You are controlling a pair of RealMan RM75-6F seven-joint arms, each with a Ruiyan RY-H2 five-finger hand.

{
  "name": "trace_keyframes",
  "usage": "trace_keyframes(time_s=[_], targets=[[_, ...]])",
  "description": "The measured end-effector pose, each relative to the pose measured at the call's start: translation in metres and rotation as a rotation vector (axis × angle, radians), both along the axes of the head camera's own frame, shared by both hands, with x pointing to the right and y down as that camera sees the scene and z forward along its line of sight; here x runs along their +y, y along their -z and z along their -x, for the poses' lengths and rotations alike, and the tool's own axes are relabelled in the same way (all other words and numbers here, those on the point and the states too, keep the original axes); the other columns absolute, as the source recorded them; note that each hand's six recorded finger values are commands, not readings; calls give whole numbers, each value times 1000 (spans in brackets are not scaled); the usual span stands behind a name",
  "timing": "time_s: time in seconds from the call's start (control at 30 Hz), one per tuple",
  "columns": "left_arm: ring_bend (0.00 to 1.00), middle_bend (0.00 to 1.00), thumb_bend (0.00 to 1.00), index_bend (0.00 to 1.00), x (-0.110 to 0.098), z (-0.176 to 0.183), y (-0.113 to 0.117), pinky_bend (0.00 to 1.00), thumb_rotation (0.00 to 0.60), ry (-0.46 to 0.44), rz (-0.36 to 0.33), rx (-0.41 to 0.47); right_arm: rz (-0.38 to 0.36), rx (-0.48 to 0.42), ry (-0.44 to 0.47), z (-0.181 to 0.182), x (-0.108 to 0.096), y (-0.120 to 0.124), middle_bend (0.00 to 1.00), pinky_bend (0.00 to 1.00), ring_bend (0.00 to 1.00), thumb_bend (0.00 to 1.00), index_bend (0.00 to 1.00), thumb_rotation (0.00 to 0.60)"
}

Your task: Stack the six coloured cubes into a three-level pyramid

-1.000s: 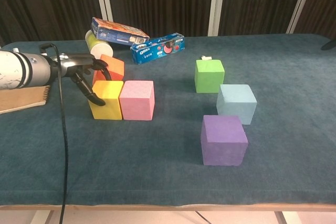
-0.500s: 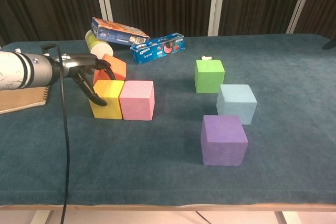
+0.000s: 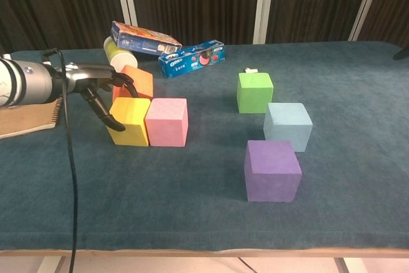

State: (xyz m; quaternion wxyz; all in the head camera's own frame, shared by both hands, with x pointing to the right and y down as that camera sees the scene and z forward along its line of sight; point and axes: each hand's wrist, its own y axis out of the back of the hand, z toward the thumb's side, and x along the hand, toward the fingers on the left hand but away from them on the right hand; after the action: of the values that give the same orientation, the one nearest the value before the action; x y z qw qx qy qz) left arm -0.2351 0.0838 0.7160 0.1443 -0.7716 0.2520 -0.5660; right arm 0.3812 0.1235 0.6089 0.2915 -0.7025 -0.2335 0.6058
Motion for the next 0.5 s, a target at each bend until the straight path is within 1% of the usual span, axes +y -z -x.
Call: trace_keyframes(time_s=[0.17, 0.27, 0.37, 0.5], targets=[[0, 34, 89, 330, 0, 8, 27, 84, 600, -12, -42, 6, 1, 3, 8, 3, 2, 0, 0, 0, 0, 252, 0, 600], [0, 33, 89, 330, -3, 19, 43, 84, 600, 1, -78, 1, -1, 4, 13, 6, 3, 1, 0, 0, 0, 252, 0, 600], [0, 33, 90, 330, -4, 27, 50, 84, 600, 25, -84, 8, -4, 0, 16, 10, 4, 2, 0, 0, 0, 252, 0, 600], [0, 34, 90, 330, -4, 34, 57, 84, 600, 32, -93, 13, -6, 4, 24, 13, 5, 4, 0, 0, 0, 252, 0, 600]])
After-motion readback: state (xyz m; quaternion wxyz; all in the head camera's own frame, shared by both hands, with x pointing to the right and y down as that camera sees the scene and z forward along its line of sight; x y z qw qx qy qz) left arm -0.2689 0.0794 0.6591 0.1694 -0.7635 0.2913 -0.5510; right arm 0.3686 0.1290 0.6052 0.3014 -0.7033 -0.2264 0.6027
